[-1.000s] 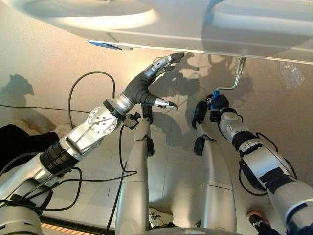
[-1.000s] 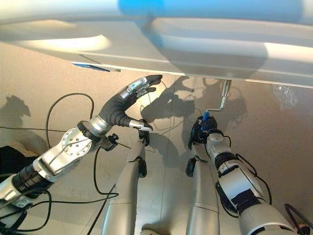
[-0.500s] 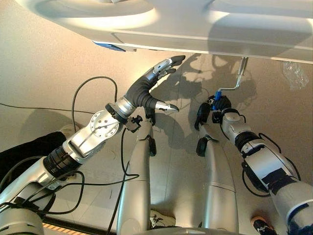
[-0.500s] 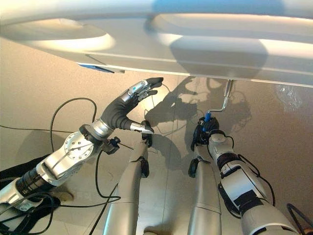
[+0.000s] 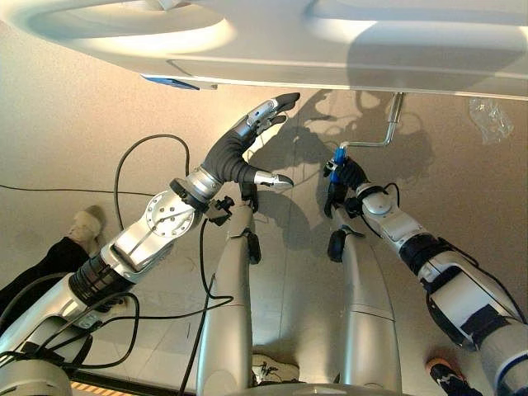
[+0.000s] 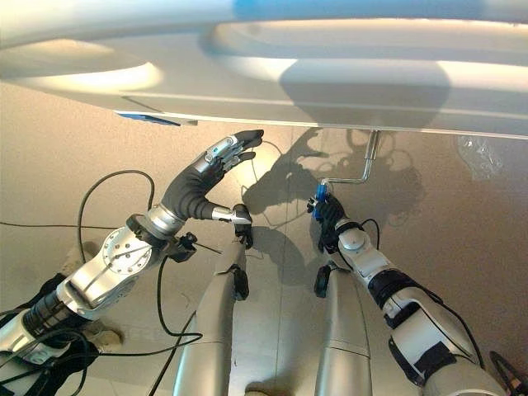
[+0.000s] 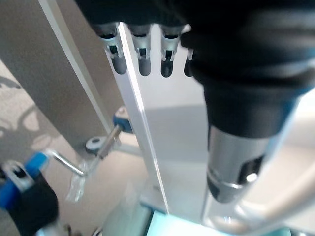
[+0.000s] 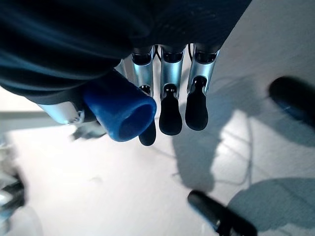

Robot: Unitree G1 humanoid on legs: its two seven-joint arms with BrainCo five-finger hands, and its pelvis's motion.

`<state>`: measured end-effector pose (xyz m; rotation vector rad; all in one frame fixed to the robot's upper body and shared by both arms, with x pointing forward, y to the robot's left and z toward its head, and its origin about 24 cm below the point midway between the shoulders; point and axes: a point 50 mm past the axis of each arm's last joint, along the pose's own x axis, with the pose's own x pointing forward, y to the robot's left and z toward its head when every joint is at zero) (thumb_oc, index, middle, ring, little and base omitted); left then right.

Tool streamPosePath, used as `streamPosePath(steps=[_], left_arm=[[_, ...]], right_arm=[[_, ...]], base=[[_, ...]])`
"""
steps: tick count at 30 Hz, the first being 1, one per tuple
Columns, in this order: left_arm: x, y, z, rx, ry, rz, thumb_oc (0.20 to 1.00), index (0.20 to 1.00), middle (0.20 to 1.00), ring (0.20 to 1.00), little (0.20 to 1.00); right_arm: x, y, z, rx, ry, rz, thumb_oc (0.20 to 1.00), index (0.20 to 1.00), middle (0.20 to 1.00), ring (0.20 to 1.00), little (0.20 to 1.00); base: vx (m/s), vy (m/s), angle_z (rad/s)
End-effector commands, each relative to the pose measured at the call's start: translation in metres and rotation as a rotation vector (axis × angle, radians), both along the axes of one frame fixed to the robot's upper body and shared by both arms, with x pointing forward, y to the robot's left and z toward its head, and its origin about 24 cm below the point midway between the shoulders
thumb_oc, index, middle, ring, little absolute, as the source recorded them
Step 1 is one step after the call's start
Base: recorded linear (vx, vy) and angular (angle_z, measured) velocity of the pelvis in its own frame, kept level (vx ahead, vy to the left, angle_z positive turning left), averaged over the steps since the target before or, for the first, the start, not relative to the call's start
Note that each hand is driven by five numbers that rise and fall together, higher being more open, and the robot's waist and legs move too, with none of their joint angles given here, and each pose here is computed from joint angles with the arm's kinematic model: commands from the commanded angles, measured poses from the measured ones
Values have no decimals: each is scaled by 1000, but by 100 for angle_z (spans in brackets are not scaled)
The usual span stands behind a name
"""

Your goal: Raise the hospital bed

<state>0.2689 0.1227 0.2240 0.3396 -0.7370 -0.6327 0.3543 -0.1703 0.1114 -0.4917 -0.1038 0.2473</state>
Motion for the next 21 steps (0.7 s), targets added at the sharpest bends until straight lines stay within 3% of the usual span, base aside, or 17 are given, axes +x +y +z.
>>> streamPosePath(steps=[1, 10, 13, 21], left_arm=[[-24, -3, 9, 1, -136, -55, 1000, 1000, 1000, 1000, 1000], [-29, 7, 5, 10, -127, -24, 1000, 1000, 1000, 1000, 1000], [-35, 18, 8, 36, -140, -13, 1000, 1000, 1000, 1000, 1000], [-39, 25, 9, 25, -125, -29, 1000, 1000, 1000, 1000, 1000]], right_arm=[[-35, 75, 64, 188, -334, 441, 200, 200, 200, 200, 200], [-69, 51, 84, 287, -434, 496, 200, 200, 200, 200, 200], [-95, 28, 103, 366, -525, 528, 200, 200, 200, 200, 200], [-104, -18, 121, 505, -720, 307, 200, 200, 200, 200, 200]], base=[[0, 0, 0], [0, 0, 0], [1, -12, 0], [0, -6, -2]])
